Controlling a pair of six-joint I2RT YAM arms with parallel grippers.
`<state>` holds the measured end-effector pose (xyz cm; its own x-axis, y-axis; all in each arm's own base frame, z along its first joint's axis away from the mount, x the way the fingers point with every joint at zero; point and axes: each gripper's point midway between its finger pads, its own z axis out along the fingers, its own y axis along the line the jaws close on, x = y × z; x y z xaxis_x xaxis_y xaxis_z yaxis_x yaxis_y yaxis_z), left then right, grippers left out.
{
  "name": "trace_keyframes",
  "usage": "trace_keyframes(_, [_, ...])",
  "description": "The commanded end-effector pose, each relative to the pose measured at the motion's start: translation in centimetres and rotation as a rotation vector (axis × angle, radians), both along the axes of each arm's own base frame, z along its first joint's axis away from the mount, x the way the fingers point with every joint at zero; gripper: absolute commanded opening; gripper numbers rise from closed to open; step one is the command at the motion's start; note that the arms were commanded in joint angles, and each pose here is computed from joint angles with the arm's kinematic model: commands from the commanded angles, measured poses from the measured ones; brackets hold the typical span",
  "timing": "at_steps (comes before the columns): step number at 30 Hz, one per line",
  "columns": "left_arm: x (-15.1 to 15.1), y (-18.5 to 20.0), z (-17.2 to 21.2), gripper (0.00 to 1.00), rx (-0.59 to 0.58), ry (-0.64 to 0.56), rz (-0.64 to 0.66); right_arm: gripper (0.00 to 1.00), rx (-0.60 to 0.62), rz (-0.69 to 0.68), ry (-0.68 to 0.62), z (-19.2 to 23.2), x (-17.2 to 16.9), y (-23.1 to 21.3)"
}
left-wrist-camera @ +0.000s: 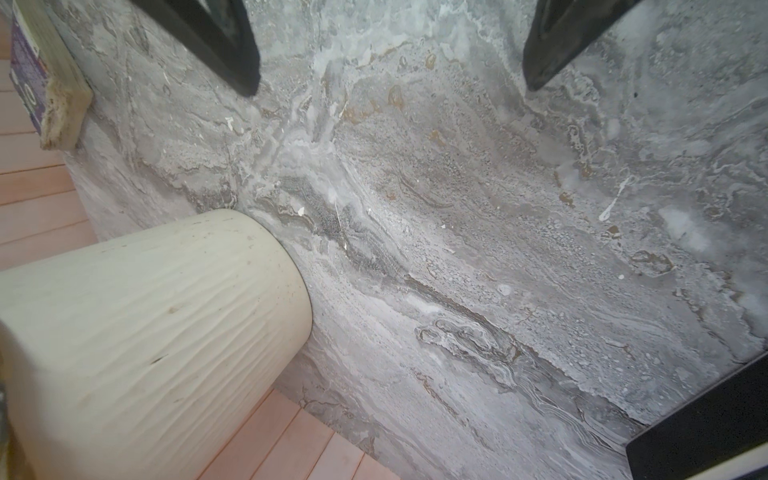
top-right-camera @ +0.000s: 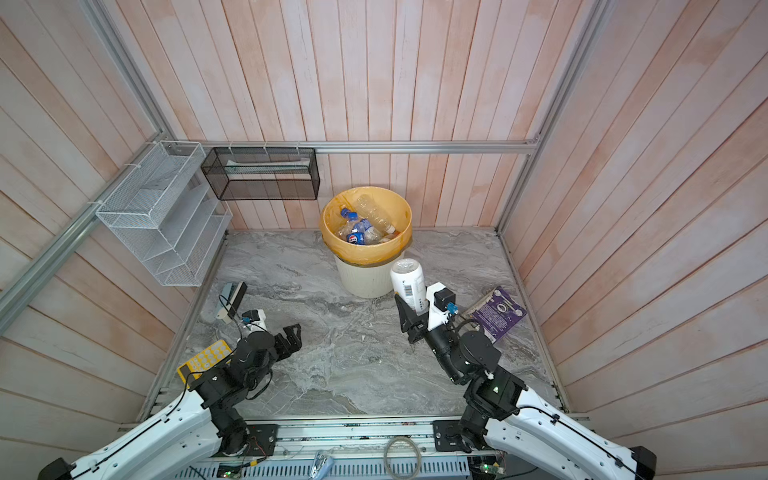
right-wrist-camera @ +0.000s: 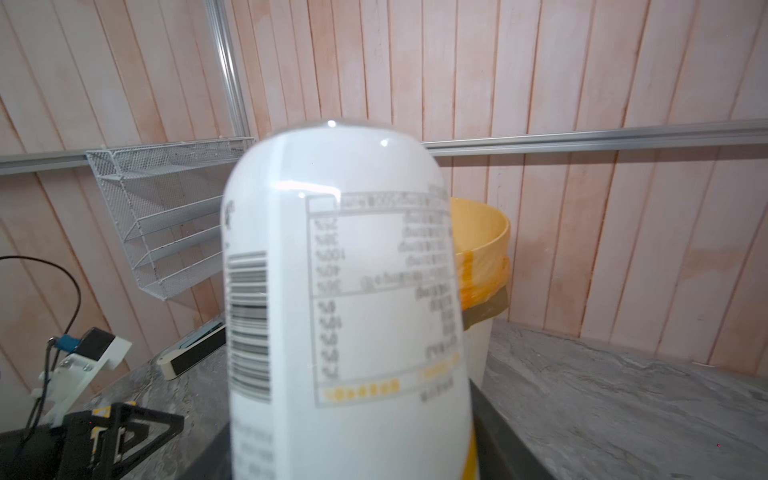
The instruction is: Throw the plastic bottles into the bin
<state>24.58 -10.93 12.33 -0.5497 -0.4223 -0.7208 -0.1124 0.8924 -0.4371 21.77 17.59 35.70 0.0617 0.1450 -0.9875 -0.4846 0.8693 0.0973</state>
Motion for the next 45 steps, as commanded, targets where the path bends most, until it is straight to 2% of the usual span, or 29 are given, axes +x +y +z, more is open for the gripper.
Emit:
trace_keyframes(1, [0.9, -1.3, 2.0, 1.0, -0.026, -0.051, -0.041, 0.44, -0.025, -0.131, -0.059, 3.0, 1.9, -1.7])
trace_keyframes(4, [1.0, -1.6, 1.7, 1.0, -0.027, -0.039, -0.051, 0.44, -0.008, -0.062, -0.086, 6.9, 5.8, -0.3])
trace_keyframes(7, [1.0, -2.1, 1.5, 1.0, -0.034, -0.023, -0.064, 0.44, 0.021, 0.067, 0.0, 9.2, 12.1, 2.4])
trace_keyframes(9, [0.9, -2.1, 1.3, 1.0, -0.037, -0.011, -0.063, 0.52, -0.082, 0.138, 0.117, 9.0, 16.7, 6.1])
trace_keyframes(11, [0.8, -2.2, 1.2, 1.0, -0.035, 0.0, -0.069, 0.56, -0.17, 0.087, 0.271, 7.2, 21.6, 7.3])
trace_keyframes(12, [0.7, -2.2, 1.1, 1.0, -0.035, 0.004, -0.071, 0.57, -0.198, 0.073, 0.308, 6.4, 22.8, 7.5])
trace_keyframes(13, [0.6, -2.1, 1.0, 0.99, -0.033, 0.009, -0.07, 0.64, -0.219, 0.068, 0.321, 5.9, 23.6, 7.8])
trace_keyframes(14, [0.5, -2.0, 0.8, 1.0, -0.031, 0.013, -0.068, 0.75, -0.23, 0.068, 0.32, 5.4, 24.0, 7.9])
trace_keyframes(17, [0.3, -1.6, 0.6, 1.0, -0.028, 0.007, -0.056, 0.89, -0.231, 0.02, 0.302, 5.3, 24.3, 7.0])
trace_keyframes(19, [0.2, -1.5, 0.7, 1.0, -0.027, 0.004, -0.055, 0.93, -0.226, -0.011, 0.286, 6.1, 24.0, 6.2])
trace_keyframes(20, [0.2, -1.4, 0.8, 1.0, -0.025, 0.002, -0.053, 1.0, -0.22, -0.039, 0.272, 6.8, 23.8, 5.6])
trace_keyframes(25, [0.1, -1.3, 0.6, 1.0, -0.02, 0.009, -0.051, 1.0, -0.208, -0.154, 0.203, 9.4, 22.1, 2.4])
trace_keyframes(28, [0.1, -1.2, 0.3, 1.0, -0.024, 0.012, -0.045, 1.0, -0.193, -0.189, 0.187, 9.3, 21.3, 0.3])
trace_keyframes(31, [0.1, -1.1, 0.3, 1.0, -0.021, 0.012, -0.039, 1.0, -0.216, -0.215, 0.228, 6.7, 21.0, -1.0])
trace_keyframes(35, [0.1, -0.5, 1.0, 1.0, -0.008, -0.006, -0.019, 1.0, -0.232, -0.291, 0.272, 1.9, 20.3, -4.9])
trace_keyframes(40, [0.1, 0.8, 1.4, 1.0, 0.04, -0.039, 0.023, 1.0, -0.185, -0.396, 0.308, -7.0, 17.2, -10.9])
trace_keyframes(45, [1.3, 2.8, 2.9, 1.0, 0.168, -0.112, 0.085, 0.99, -0.096, -0.562, 0.299, -13.8, 14.1, -16.3])
